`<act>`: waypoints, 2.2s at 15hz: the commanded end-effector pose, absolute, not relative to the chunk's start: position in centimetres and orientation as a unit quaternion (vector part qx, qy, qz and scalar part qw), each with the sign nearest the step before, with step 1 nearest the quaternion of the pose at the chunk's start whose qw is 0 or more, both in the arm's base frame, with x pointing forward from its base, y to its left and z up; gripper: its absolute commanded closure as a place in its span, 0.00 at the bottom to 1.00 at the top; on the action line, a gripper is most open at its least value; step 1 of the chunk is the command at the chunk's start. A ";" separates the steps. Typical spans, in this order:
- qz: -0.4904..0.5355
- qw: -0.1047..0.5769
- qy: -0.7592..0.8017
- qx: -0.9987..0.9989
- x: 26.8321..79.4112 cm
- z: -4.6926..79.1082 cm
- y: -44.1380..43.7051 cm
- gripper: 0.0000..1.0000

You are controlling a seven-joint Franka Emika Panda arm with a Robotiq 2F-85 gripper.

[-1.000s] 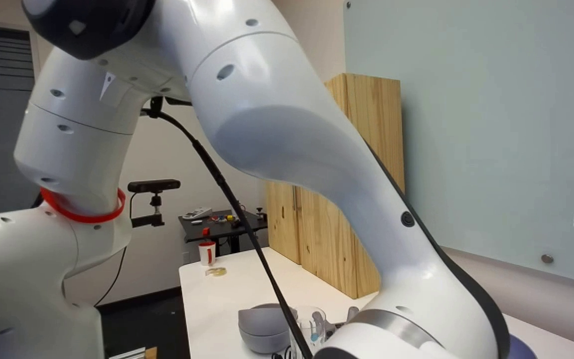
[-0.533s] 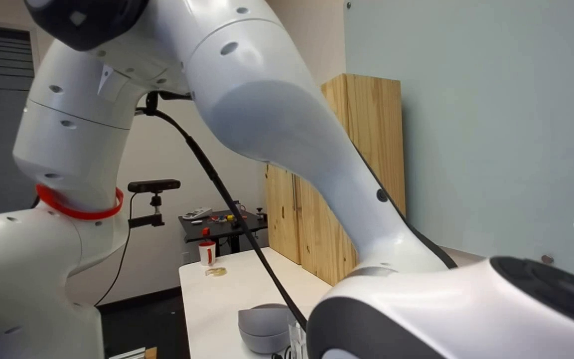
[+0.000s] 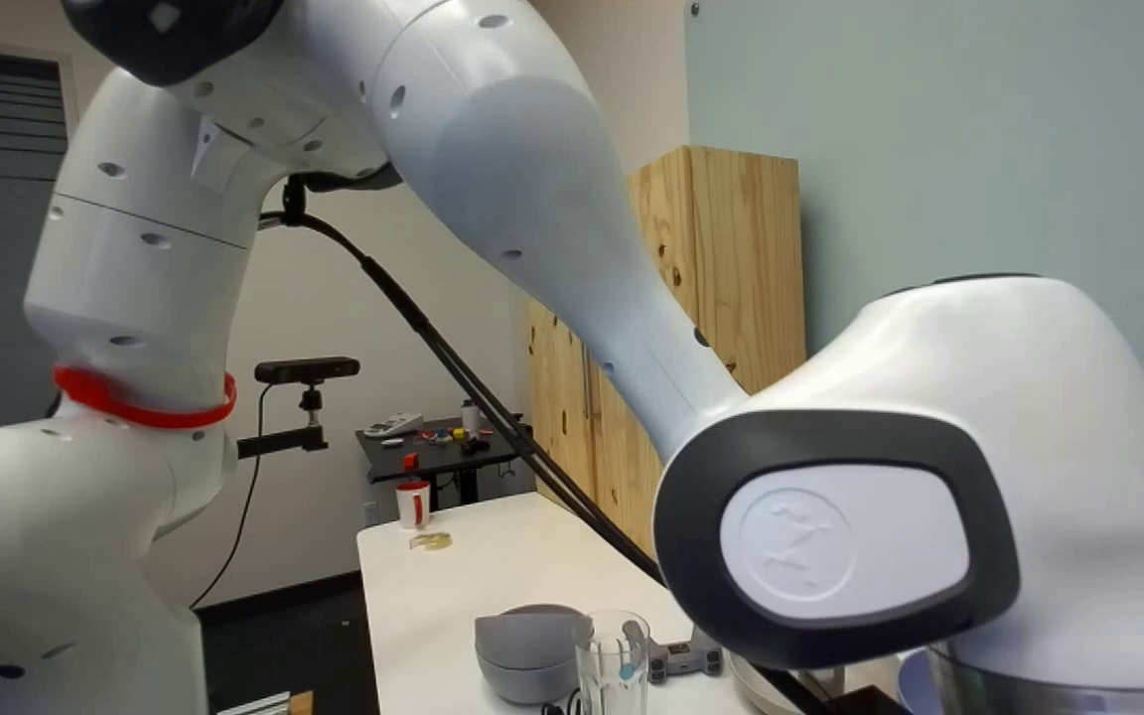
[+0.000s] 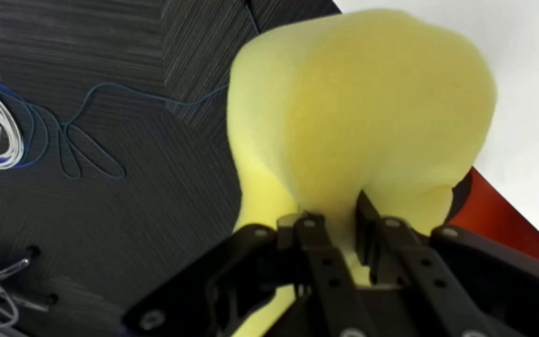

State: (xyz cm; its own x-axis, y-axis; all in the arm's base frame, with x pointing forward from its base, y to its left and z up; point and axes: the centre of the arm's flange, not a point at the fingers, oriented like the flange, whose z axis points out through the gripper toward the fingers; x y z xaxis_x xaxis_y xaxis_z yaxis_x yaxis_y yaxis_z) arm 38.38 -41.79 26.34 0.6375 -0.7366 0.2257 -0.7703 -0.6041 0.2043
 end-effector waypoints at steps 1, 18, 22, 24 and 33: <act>0.103 0.154 -0.403 0.896 41.3 29.0 -41.4 0.95; 0.163 0.022 -0.318 0.934 60.2 34.2 -34.7 0.95; 0.139 0.008 -0.300 0.944 63.0 32.5 -33.6 0.95; 0.128 0.005 -0.289 0.949 64.0 31.6 -33.1 0.95; 0.099 -0.012 -0.173 0.980 67.8 29.0 -29.1 0.95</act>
